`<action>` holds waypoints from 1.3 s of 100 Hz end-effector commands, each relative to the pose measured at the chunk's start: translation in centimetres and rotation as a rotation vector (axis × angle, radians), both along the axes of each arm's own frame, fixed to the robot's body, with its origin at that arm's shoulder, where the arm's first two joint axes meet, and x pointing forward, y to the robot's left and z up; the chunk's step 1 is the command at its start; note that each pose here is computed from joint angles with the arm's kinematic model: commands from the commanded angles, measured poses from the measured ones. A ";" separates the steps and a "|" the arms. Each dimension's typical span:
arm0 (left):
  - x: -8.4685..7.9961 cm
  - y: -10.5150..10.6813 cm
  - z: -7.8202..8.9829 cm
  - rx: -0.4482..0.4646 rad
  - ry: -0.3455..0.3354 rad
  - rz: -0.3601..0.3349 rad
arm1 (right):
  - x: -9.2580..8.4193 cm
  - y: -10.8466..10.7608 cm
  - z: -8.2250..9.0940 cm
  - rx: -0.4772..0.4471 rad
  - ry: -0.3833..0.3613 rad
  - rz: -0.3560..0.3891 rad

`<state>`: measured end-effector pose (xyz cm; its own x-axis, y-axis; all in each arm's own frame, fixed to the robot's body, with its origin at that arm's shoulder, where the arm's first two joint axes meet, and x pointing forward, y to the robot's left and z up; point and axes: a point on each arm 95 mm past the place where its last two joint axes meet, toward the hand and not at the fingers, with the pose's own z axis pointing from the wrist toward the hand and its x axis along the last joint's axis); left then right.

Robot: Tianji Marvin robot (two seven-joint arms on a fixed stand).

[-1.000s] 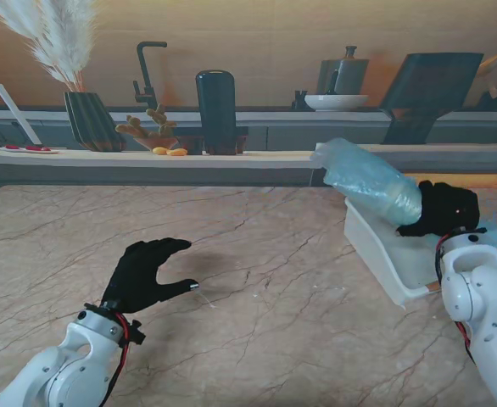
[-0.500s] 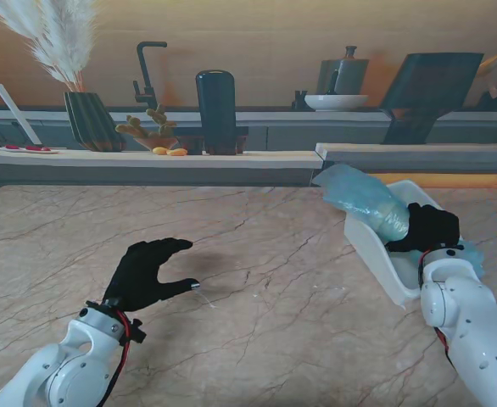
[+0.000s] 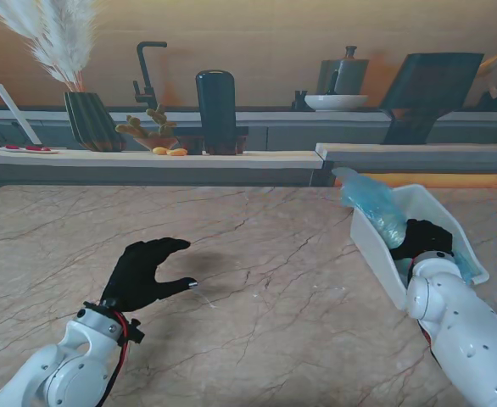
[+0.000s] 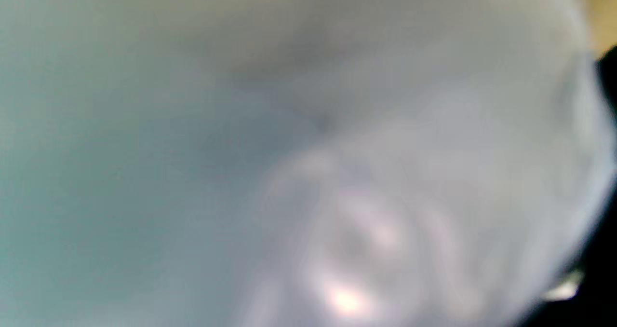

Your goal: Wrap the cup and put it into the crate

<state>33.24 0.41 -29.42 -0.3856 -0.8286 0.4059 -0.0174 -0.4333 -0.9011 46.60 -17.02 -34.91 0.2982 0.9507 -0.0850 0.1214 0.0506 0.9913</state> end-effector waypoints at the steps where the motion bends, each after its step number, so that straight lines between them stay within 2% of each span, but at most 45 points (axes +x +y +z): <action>1: -0.2 -0.1 -0.3 -0.007 0.012 0.002 | -0.3 0.5 -0.3 0.025 0.029 -0.007; 28: -0.3 -0.1 -0.3 -0.013 0.014 0.005 | -0.2 0.4 -0.3 0.086 0.129 -0.110; 52: -0.2 -0.1 -0.3 -0.017 0.016 0.009 | -0.1 0.2 0.3 0.125 0.157 -0.131; 67: -0.2 -0.1 -0.3 -0.017 0.018 0.010 | 0.0 0.3 0.8 0.111 0.138 -0.119; 102: -0.1 -0.1 -0.4 -0.015 0.016 0.021 | -0.1 0.4 2.0 0.015 0.074 -0.051; 130: 0.0 -0.1 -0.4 -0.011 0.014 0.023 | -0.3 0.8 3.5 -0.052 0.075 -0.006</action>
<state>33.38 0.44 -29.52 -0.3674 -0.8325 0.4147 -0.0129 -0.4413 -0.8973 46.27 -16.51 -32.05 0.3062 0.9355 -0.1761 0.2158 0.1120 0.9700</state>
